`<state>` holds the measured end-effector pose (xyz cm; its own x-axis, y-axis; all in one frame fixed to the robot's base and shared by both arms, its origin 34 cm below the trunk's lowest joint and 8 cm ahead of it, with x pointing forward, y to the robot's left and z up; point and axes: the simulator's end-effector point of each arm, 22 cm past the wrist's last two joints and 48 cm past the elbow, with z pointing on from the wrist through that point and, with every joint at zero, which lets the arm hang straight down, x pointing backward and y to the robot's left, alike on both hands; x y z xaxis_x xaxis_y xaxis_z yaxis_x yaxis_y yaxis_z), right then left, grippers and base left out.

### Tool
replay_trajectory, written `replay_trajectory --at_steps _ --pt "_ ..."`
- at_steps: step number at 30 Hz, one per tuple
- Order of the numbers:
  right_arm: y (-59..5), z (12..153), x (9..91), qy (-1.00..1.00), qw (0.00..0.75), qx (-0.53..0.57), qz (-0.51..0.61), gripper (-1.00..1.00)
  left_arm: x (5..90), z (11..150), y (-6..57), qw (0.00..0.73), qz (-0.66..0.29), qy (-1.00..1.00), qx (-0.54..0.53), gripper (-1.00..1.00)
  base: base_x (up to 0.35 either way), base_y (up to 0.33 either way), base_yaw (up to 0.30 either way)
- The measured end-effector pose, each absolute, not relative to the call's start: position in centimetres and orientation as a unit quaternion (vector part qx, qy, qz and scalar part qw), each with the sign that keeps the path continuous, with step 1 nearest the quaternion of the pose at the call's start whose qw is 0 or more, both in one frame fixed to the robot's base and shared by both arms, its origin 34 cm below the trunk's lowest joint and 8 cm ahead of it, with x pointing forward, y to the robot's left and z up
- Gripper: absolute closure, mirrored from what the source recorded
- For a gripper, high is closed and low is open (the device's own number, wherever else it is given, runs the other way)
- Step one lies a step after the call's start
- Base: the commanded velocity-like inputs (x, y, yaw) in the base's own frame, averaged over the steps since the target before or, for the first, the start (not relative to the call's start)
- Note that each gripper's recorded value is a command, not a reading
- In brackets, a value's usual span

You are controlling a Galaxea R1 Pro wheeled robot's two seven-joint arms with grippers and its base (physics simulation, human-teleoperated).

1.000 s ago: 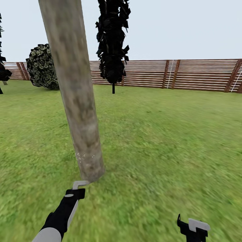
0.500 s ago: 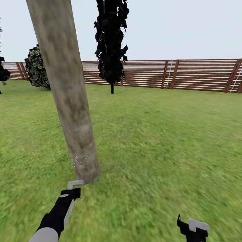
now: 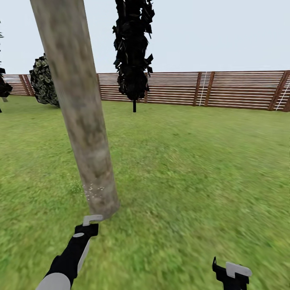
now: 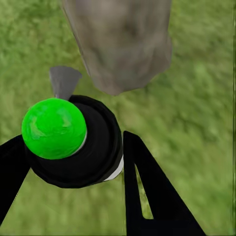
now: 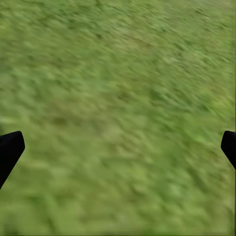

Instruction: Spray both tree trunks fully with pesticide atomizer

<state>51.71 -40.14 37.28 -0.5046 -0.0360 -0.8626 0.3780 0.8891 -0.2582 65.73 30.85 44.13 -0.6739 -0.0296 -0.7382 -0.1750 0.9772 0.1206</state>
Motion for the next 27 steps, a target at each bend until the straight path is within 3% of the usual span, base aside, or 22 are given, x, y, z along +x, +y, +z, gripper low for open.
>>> replay_trajectory --at_steps 6,14,20,24,27 --pt "-40.1 37.3 51.7 0.841 0.487 0.102 -0.212 -1.0 66.2 44.5 28.8 0.406 0.077 0.909 -0.056 1.0 -0.071 -0.252 0.024" --pt "-40.1 37.3 51.7 0.841 0.488 0.102 -0.212 -1.0 66.6 45.0 28.9 0.411 0.077 0.907 -0.058 1.0 -0.217 -0.207 0.252" --pt "-40.1 37.3 51.7 0.841 0.488 0.102 -0.212 -1.0 67.8 46.5 28.4 0.427 0.073 0.899 -0.054 1.0 -0.041 -0.029 0.136" --pt "-40.1 37.3 51.7 0.841 0.488 0.101 -0.212 -1.0 71.5 52.7 29.0 0.487 0.083 0.868 -0.045 1.0 -0.001 -0.001 0.005" --pt "-40.1 37.3 51.8 0.841 0.488 0.1 -0.212 -1.0 72.6 54.5 25.5 0.507 0.068 0.859 -0.015 1.0 0.0 0.0 0.0"
